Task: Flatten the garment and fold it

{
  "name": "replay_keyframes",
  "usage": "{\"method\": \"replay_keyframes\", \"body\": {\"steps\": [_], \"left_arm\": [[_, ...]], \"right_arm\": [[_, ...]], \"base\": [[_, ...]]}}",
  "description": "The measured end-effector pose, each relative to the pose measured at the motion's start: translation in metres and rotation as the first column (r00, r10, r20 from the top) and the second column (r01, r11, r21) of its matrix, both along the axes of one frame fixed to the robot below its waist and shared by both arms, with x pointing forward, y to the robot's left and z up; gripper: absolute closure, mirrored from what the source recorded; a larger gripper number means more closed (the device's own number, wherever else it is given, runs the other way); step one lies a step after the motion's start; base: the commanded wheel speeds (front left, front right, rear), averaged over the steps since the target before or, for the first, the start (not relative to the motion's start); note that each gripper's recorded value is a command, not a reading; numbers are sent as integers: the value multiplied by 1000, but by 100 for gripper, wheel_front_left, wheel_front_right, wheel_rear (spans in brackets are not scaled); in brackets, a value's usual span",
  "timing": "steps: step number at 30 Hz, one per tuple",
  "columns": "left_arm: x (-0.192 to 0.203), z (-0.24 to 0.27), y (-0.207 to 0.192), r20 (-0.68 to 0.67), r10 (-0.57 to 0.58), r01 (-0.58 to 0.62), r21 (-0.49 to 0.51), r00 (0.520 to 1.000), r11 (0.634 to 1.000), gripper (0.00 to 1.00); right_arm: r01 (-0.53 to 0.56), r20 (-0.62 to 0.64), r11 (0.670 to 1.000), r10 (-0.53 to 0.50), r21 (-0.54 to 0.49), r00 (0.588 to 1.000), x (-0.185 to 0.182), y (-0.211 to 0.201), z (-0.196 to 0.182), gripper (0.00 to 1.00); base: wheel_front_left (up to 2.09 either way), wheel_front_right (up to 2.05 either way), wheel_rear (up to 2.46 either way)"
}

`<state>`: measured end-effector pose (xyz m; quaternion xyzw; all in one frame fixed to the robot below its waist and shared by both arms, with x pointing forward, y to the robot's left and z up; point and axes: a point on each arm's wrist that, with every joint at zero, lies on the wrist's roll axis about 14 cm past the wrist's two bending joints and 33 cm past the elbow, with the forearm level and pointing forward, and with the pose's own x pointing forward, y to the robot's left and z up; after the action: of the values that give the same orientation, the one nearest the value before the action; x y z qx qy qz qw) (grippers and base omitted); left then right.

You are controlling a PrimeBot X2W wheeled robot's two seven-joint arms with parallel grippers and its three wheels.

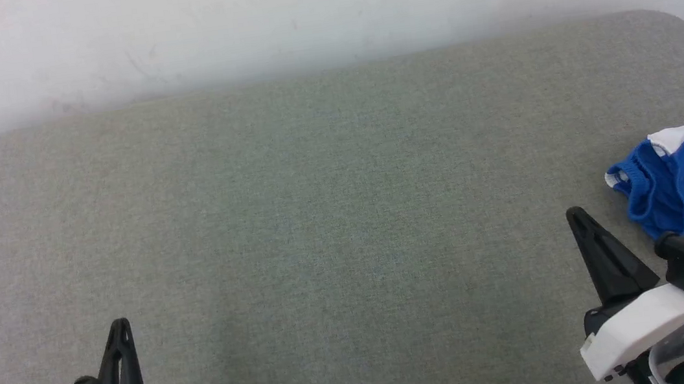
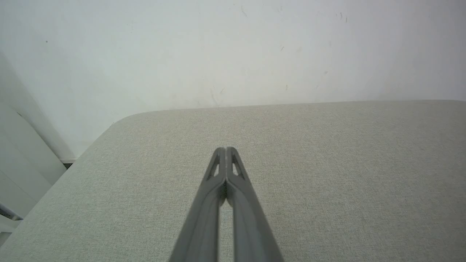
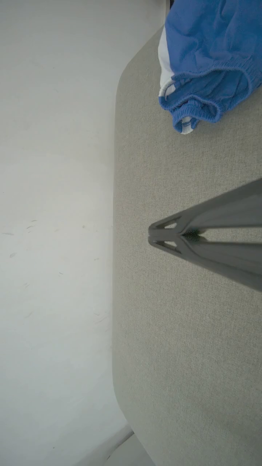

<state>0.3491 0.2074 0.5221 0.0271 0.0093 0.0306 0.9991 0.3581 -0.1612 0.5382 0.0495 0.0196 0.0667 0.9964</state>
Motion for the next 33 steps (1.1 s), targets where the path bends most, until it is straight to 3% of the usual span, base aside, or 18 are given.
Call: {"method": "replay_keyframes", "body": {"steps": [33], "left_arm": [[7, 4, -7, 29, -13, 13, 2, 999, 1000, 100]], "right_arm": [[4, 10, 999, -3, -45, 1000, 3, 0, -5, 100]], "base": [[0, 0, 0]]}}
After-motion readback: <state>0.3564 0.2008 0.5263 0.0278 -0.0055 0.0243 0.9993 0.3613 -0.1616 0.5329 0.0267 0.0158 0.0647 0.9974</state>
